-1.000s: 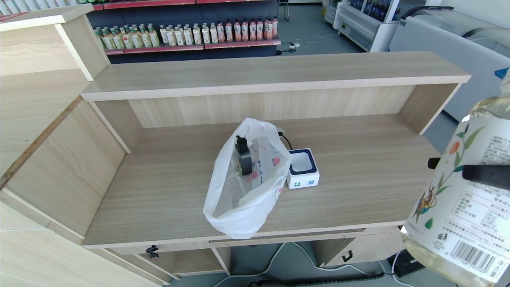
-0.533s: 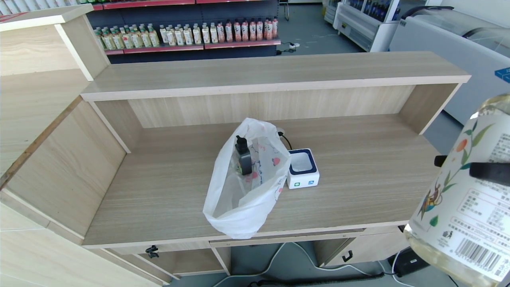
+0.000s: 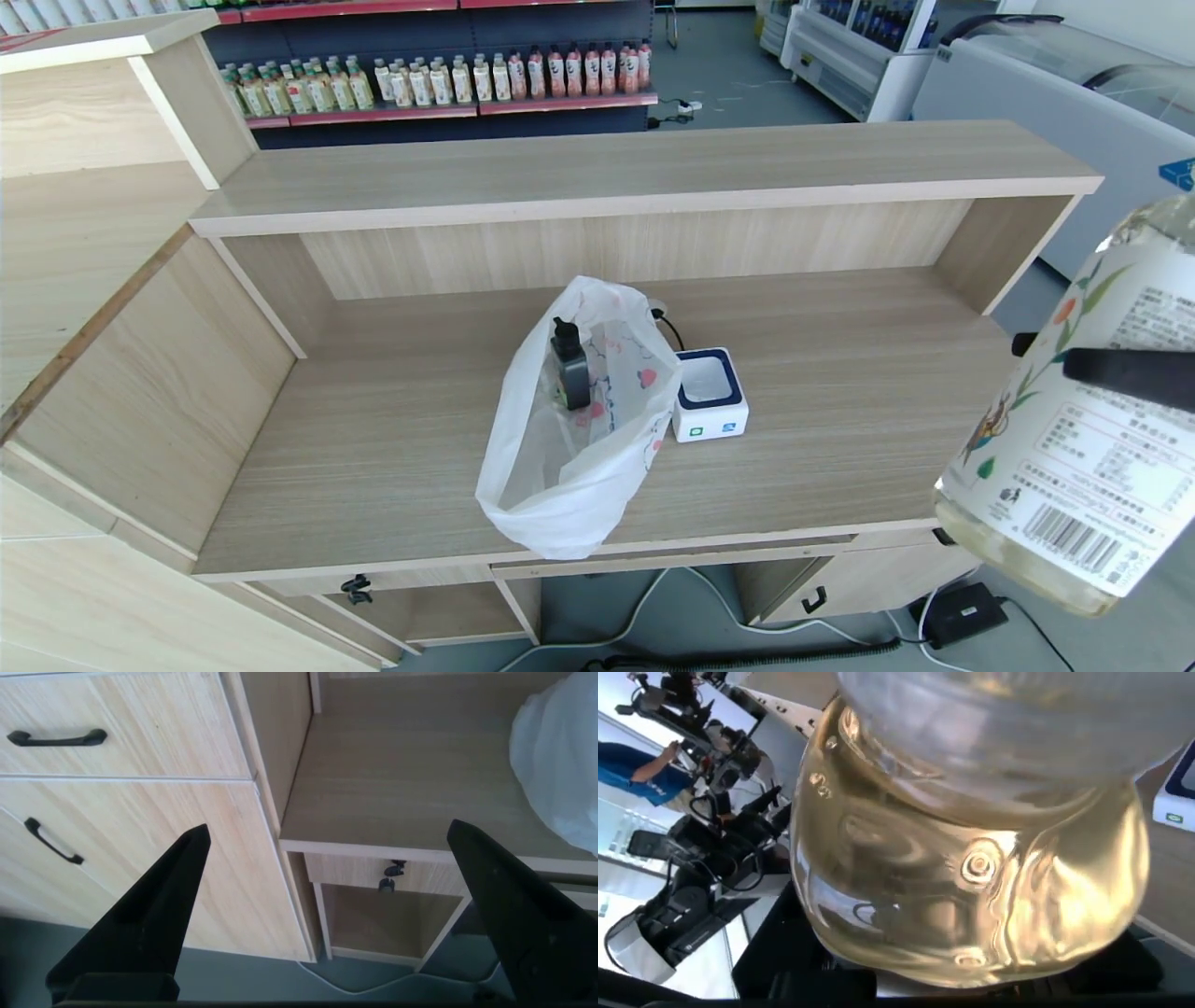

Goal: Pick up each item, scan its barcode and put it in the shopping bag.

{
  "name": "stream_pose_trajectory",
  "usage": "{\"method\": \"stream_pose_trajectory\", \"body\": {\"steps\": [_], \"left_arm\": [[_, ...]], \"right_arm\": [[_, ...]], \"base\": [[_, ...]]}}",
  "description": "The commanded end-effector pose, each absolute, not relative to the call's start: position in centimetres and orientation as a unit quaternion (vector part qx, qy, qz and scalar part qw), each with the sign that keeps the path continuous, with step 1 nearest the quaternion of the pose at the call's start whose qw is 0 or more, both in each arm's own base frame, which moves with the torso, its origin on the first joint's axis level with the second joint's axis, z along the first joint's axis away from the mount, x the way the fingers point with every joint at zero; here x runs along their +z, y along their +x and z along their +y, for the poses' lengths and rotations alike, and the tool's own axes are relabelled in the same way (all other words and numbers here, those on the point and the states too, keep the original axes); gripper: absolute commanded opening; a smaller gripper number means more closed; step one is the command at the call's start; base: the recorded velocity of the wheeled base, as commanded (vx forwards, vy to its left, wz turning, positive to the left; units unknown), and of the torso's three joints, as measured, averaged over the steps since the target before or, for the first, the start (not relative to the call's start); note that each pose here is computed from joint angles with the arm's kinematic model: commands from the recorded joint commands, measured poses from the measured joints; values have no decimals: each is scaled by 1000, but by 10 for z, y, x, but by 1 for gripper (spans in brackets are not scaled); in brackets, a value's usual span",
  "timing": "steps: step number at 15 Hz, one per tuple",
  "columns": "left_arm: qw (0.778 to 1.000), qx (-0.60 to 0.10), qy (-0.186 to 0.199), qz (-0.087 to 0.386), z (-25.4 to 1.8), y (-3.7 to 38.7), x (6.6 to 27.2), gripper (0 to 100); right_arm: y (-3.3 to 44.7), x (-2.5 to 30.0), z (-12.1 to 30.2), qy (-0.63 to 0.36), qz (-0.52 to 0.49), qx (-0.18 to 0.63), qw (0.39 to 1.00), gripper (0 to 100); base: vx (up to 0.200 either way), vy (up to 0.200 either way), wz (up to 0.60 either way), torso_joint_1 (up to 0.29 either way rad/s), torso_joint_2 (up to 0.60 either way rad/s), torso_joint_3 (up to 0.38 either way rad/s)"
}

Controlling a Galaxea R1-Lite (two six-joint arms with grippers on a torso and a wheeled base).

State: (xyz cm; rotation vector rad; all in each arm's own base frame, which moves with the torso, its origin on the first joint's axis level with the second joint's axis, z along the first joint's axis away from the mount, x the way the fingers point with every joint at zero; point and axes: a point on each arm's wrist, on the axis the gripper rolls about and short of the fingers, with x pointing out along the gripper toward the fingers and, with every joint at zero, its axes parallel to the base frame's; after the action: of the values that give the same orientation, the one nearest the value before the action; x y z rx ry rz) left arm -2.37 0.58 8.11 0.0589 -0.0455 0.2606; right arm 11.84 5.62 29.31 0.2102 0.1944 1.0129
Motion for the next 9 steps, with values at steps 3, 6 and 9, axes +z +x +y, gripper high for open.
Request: {"method": "stream_pose_trajectory", "body": {"steps": [3,6,9], "left_arm": [[991,130,30,-23,6,-24,81,100],[991,130,29,-23,6,-24,81,100],[991,130,30,-23,6,-24,81,100]], "right_arm": [[181,265,22,-118,82,293,945,0],[201,251,-20,-260,92,209,938,0],[221,242,-49,-344,71,155,923,0]], "base": [[0,0,0,0,0,0],[0,0,0,0,0,0],[0,0,0,0,0,0]]}}
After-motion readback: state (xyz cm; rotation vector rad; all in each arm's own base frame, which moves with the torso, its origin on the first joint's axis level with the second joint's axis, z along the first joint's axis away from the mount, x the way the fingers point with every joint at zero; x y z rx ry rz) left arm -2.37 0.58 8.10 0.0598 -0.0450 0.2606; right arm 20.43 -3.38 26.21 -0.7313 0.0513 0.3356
